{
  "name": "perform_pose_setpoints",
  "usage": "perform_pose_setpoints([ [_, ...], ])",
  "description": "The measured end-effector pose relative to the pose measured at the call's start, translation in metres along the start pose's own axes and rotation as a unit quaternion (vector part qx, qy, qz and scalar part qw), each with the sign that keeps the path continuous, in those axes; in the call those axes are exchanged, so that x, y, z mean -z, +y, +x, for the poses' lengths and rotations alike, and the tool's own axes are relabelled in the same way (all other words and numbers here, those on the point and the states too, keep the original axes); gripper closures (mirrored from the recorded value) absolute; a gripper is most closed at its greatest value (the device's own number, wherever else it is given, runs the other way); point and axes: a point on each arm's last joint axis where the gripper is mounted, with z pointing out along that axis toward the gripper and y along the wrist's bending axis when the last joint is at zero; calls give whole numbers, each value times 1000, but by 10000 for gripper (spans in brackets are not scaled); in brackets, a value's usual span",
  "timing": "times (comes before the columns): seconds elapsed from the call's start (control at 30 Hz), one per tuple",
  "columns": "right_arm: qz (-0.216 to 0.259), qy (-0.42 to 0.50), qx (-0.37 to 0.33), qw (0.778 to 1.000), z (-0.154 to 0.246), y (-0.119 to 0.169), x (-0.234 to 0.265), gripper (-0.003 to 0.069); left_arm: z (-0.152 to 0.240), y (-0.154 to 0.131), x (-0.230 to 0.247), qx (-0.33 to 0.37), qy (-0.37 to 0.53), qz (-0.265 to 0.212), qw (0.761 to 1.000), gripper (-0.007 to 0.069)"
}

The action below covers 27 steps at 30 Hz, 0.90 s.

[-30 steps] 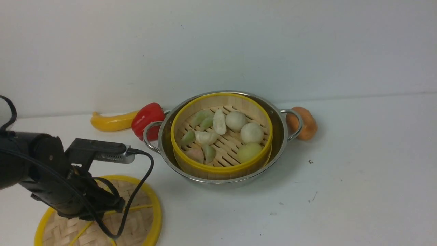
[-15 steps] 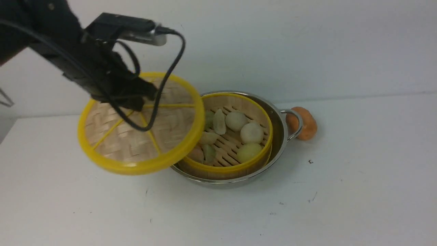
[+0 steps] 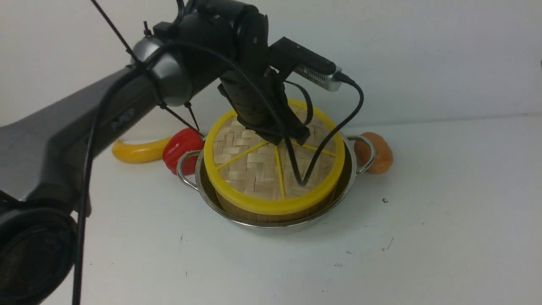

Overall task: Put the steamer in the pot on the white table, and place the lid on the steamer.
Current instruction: 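Place the yellow bamboo steamer lid onto the steamer in the pot with the left gripper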

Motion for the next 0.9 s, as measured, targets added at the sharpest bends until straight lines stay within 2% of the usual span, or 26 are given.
perform_pose_setpoints([
  [0.4,0,-2,0,1000,0,0,0,119,-6,1,-22,2,-28,-7,1000,511],
  [0.9,0,-2,0,1000,0,0,0,119,2,16,-30,35,-3,-26,999,511],
])
